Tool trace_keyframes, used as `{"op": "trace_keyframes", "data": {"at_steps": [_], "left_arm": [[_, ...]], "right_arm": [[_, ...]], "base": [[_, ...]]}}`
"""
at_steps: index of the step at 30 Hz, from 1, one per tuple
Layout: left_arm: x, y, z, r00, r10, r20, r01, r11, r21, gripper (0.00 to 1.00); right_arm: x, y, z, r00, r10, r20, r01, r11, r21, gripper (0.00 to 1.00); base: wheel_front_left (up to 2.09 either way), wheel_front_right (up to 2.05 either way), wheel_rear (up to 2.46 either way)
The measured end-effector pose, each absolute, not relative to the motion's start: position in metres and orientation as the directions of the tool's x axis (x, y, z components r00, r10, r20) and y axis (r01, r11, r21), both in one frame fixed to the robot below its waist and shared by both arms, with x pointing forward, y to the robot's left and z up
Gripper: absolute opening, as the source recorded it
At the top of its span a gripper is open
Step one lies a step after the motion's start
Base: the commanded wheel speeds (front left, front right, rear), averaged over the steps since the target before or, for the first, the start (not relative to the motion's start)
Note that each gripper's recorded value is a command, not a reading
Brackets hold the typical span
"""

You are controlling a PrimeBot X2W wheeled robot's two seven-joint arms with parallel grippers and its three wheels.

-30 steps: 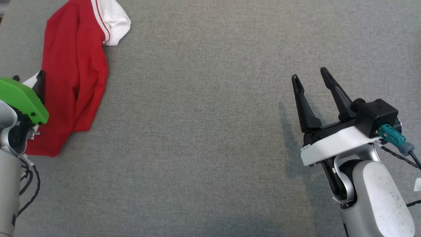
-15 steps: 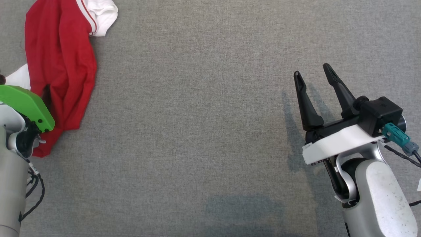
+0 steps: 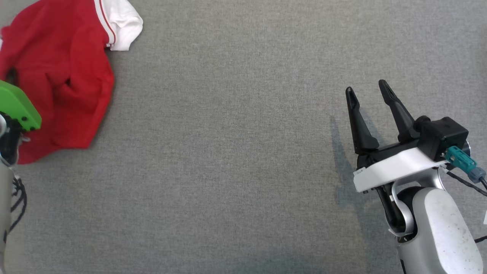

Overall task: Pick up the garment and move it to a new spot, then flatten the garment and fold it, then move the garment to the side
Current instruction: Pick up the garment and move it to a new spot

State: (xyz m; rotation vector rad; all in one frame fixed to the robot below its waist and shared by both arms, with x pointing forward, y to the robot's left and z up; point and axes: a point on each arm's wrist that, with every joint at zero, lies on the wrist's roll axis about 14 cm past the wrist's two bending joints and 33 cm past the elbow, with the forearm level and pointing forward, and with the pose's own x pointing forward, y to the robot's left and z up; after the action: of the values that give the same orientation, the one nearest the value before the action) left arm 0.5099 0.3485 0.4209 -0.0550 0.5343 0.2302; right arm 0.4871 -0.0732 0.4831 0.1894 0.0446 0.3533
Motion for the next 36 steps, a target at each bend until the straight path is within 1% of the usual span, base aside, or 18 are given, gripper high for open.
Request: {"op": "trace_keyframes", "data": {"at_steps": [4, 10, 14, 18, 25, 28, 31, 36], "left_arm": [[0.525, 0.349, 0.463, 0.891, 0.199, -0.409, -0.197, 0.979, 0.045, 0.0], [0.545, 0.335, 0.526, 0.953, 0.149, -0.264, -0.125, 0.986, 0.107, 0.0], [0.554, 0.313, 0.553, 0.975, 0.093, -0.203, -0.067, 0.989, 0.13, 0.0], [0.564, 0.27, 0.563, 0.983, -0.007, -0.183, 0.03, 0.991, 0.127, 0.0], [0.568, 0.18, 0.55, 0.956, -0.197, -0.219, 0.231, 0.963, 0.141, 0.0], [0.563, 0.136, 0.537, 0.93, -0.28, -0.238, 0.314, 0.942, 0.116, 0.0], [0.55, 0.093, 0.517, 0.891, -0.368, -0.265, 0.409, 0.905, 0.116, 0.0], [0.512, 0.027, 0.477, 0.806, -0.504, -0.311, 0.548, 0.834, 0.069, 0.0]], "right_arm": [[0.481, -0.074, 0.491, 0.939, 0.344, 0.01, -0.339, 0.918, 0.204, 1.0], [0.473, -0.079, 0.508, 0.943, 0.328, 0.055, -0.332, 0.919, 0.212, 1.0], [0.466, -0.087, 0.516, 0.949, 0.307, 0.077, -0.316, 0.924, 0.215, 1.0], [0.458, -0.1, 0.521, 0.958, 0.274, 0.083, -0.286, 0.935, 0.211, 1.0], [0.447, -0.123, 0.53, 0.971, 0.216, 0.098, -0.232, 0.952, 0.2, 1.0], [0.441, -0.132, 0.533, 0.976, 0.194, 0.103, -0.211, 0.957, 0.196, 1.0], [0.436, -0.139, 0.536, 0.979, 0.175, 0.109, -0.194, 0.962, 0.195, 1.0], [0.429, -0.151, 0.539, 0.983, 0.143, 0.114, -0.163, 0.967, 0.194, 1.0]], "base": [[0.0, 0.0, 0.0], [0.0, 0.0, 0.0], [0.0, 0.0, 0.0], [0.0, 0.0, 0.0], [0.0, 0.0, 0.0], [0.0, 0.0, 0.0], [0.0, 0.0, 0.0], [0.0, 0.0, 0.0]]}}
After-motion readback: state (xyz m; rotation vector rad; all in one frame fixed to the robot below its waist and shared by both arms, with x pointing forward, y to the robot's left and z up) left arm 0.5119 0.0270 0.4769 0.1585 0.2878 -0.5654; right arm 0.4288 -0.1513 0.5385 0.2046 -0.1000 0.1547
